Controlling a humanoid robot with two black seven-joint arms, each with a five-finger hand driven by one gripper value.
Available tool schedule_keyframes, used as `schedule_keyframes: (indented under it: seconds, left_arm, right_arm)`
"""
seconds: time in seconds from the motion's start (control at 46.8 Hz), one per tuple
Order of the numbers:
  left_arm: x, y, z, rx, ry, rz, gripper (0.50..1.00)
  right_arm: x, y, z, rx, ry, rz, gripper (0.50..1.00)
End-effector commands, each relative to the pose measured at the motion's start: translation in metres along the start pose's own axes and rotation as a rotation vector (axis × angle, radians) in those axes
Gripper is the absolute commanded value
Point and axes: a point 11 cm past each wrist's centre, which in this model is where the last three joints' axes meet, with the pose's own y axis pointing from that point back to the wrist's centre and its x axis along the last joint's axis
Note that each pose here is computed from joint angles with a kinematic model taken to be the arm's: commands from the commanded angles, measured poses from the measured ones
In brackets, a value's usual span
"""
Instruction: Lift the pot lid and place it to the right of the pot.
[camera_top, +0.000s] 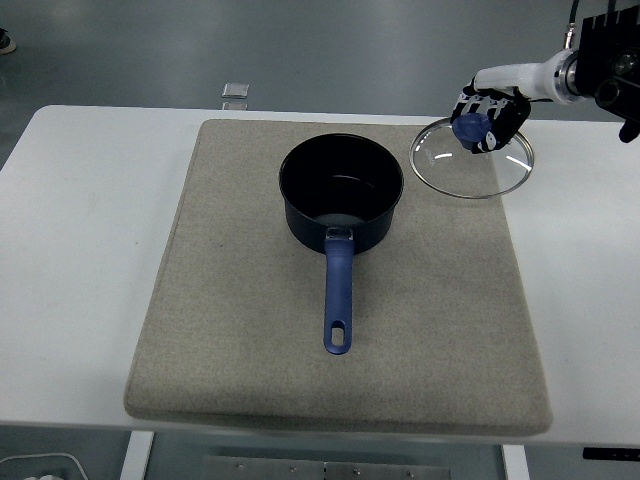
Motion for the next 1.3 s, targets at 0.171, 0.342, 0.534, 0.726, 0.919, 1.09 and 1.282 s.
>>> schedule_keyframes:
  seconds: [0.171, 0.342, 0.534, 0.726, 0.919, 1.09, 1.282]
  left_arm:
    - [0.0, 0.0, 0.0, 0.0, 0.001, 0.0, 1.0]
    - [0.0, 0.0, 0.0, 0.0, 0.0, 0.0, 1.0]
    - [0.0, 0.0, 0.0, 0.0, 0.0, 0.0, 1.0]
    - [0.0, 0.0, 0.0, 0.0, 0.001, -0.001, 1.0]
    - [0.0, 0.0, 0.0, 0.0, 0.0, 0.0, 1.0]
    - [0.0, 0.0, 0.0, 0.0, 0.0, 0.0, 1.0]
    - [0.0, 0.0, 0.0, 0.0, 0.0, -0.001, 1.0]
  right_arm:
    - [-0.027, -0.016, 0.009, -0.012, -0.021, -0.028, 0.57]
    - [-0.043, -0.028, 0.007, -0.01, -0.029, -0.037, 0.607]
    - [-0.044, -0.028, 0.009, -0.016, -0.025, -0.03, 0.772]
    - [-0.038, -0.026, 0.007, -0.012, -0.028, -0.019, 0.897]
    - [-0.032, -0.023, 0.009, -0.01, -0.039, -0.005, 0.907]
    - [-0.022, -0.022, -0.005, 0.05, -0.105, 0.029, 0.905]
    - [-0.014, -0.019, -0.014, 0.105, -0.213, 0.043, 0.907]
